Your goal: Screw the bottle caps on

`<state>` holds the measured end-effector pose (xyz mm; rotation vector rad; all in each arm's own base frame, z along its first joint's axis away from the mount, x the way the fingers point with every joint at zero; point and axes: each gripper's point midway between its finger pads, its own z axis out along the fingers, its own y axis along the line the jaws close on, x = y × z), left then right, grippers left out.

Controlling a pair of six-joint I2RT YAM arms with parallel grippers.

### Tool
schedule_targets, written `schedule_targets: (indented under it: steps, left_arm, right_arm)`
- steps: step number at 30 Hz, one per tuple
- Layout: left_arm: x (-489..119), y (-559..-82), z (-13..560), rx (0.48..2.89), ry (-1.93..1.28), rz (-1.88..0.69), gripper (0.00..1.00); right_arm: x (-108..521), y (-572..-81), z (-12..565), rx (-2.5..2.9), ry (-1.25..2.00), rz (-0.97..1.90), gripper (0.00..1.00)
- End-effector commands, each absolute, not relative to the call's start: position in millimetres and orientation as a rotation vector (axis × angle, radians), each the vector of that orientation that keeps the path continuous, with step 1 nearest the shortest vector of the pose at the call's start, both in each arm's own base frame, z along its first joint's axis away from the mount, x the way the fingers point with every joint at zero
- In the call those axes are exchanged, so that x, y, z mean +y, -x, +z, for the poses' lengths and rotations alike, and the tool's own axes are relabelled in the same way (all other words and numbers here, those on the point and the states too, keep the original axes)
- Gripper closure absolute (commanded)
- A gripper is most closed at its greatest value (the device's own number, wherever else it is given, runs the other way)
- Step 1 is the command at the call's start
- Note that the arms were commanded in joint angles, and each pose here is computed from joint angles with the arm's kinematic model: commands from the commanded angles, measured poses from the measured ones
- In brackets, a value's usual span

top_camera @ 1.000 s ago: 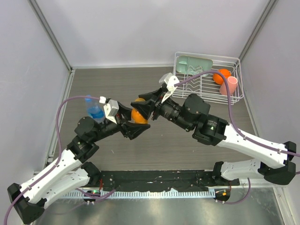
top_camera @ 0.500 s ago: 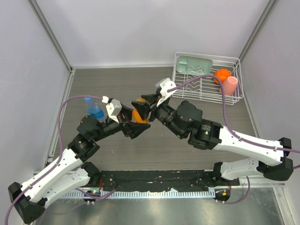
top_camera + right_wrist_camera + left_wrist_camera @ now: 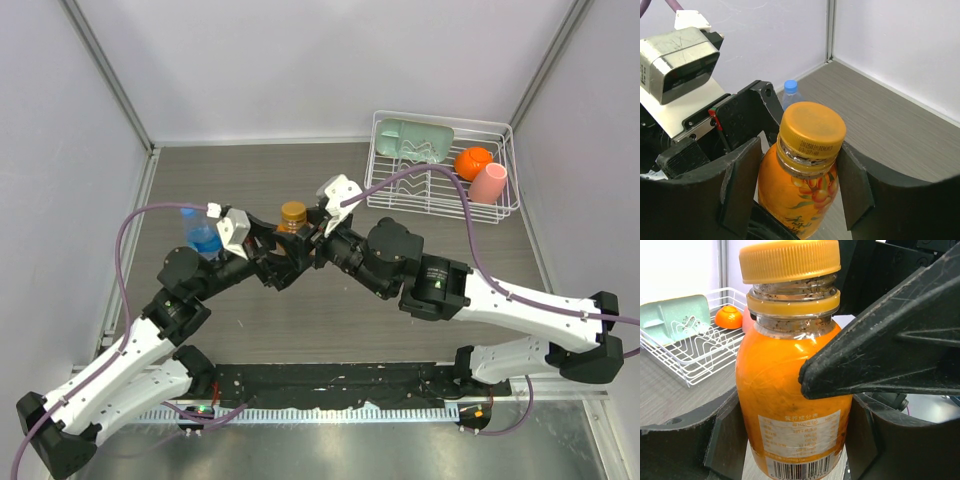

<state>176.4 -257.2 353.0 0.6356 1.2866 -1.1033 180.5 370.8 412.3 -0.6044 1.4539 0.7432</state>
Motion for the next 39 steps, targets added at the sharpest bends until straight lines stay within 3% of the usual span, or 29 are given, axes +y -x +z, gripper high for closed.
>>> schedule_targets:
  steps: [1, 8, 15, 20, 31, 39]
  left_arm:
    - [-240.7, -171.9, 414.6, 1.080, -0.564, -1.077, 1.00]
    - [-238.8, -171.8, 410.6, 1.082, -0.565, -1.071, 1.00]
    - [-243.8, -154.3, 407.2, 1.041, -0.661, -1.113, 1.00]
    - [-250.9, -133.5, 399.8, 1.005, -0.786, -1.171, 1.00]
    - [-258.9, -98.0, 385.5, 0.960, -1.004, -1.282, 1.00]
    - [-259.3, -94.7, 383.8, 0.966, -1.017, -1.302, 1.00]
  right_arm:
    - [377.8, -165.9, 415.7, 1.449, 0.679, 0.780, 0.35]
    - [362.9, -155.6, 438.5, 1.434, 0.717, 0.802, 0.35]
    - [332.5, -116.1, 463.3, 1.400, 0.950, 0.958, 0.23]
    - [313.7, -113.4, 472.3, 1.396, 1.096, 1.100, 0.20]
    - [325.9, -90.0, 496.6, 1.181, 1.358, 1.419, 0.20]
    - [336.8, -88.6, 497.2, 1.126, 1.394, 1.486, 0.20]
